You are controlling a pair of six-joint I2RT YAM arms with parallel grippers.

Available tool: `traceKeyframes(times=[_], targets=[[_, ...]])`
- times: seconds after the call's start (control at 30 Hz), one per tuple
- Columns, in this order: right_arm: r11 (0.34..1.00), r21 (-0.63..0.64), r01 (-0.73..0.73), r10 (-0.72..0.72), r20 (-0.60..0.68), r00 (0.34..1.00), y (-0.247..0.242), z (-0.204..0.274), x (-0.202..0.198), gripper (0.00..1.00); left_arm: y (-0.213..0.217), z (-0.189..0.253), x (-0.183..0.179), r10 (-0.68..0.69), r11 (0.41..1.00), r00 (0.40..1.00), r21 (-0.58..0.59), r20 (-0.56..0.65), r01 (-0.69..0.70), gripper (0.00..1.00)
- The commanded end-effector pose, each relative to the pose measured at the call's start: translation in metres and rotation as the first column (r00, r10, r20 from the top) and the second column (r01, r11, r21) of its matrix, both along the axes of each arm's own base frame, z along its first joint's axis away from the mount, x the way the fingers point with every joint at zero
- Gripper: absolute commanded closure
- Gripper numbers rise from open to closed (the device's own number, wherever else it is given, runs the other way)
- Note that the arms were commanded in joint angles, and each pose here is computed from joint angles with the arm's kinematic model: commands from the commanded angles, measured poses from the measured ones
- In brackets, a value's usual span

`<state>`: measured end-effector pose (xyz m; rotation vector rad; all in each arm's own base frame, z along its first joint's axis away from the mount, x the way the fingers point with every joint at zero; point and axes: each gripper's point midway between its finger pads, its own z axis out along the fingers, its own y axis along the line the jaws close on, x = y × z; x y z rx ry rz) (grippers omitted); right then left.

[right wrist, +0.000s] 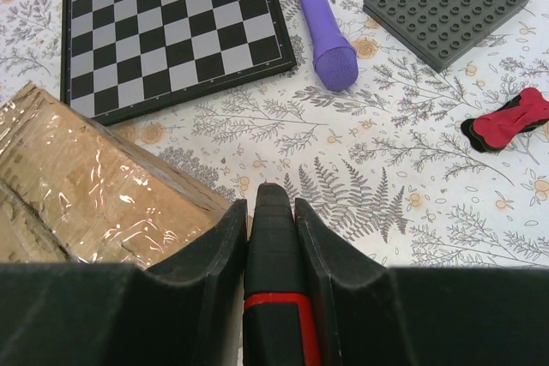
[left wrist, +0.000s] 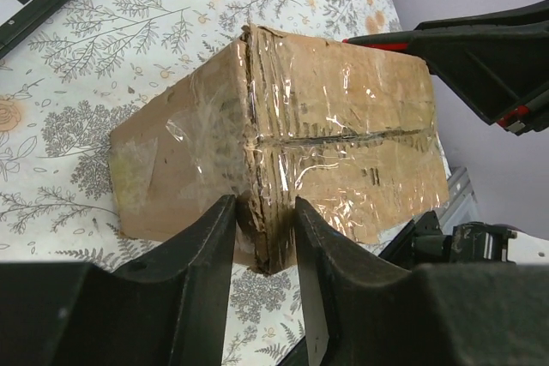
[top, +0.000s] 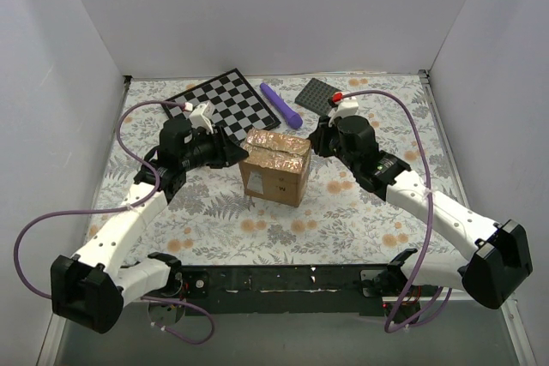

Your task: Unpack the express box

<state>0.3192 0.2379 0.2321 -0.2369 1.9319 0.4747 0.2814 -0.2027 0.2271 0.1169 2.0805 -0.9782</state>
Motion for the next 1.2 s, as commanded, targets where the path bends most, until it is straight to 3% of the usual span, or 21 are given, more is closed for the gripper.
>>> traceKeyframes(times=[0.0,0.23,0.37,0.47,0.63,0.83,1.03,1.17], targets=[[0.999,0.031,-0.042,0.042,0.012,0.999,0.004,0.006,-0.011,0.99,-0.009,0.002,-0.003,-0.086,0.995,0.996,-0.058,-0.025,0.084,0.72],[0.999,0.025,-0.047,0.047,0.019,0.999,0.002,0.007,-0.012,0.99,-0.019,-0.001,-0.005,-0.159,0.984,0.986,-0.095,-0.058,0.153,0.80],[0.999,0.030,-0.015,0.014,0.045,0.999,-0.003,0.017,-0.008,0.99,-0.021,-0.001,-0.008,-0.180,0.979,0.982,-0.104,-0.057,0.174,0.91],[0.996,0.072,0.046,-0.053,0.100,0.994,-0.012,0.044,-0.003,0.99,-0.021,-0.002,-0.008,-0.185,0.978,0.981,-0.105,-0.054,0.179,1.00],[0.981,0.178,0.071,-0.114,0.240,0.964,-0.022,0.114,-0.001,0.99,-0.021,-0.001,-0.009,-0.183,0.979,0.981,-0.105,-0.057,0.177,1.00],[0.983,0.118,-0.140,0.089,0.363,0.928,0.003,0.155,-0.016,0.99,-0.020,0.003,-0.008,-0.187,0.978,0.981,-0.097,-0.045,0.182,1.00],[0.898,0.058,-0.437,0.380,0.401,0.833,0.042,0.164,-0.050,0.99,-0.025,0.004,-0.005,-0.209,0.973,0.976,-0.114,-0.064,0.201,1.00],[0.862,0.032,-0.505,0.446,0.426,0.788,0.052,0.164,-0.059,0.99,-0.030,0.003,-0.003,-0.240,0.965,0.967,-0.129,-0.081,0.228,1.00]])
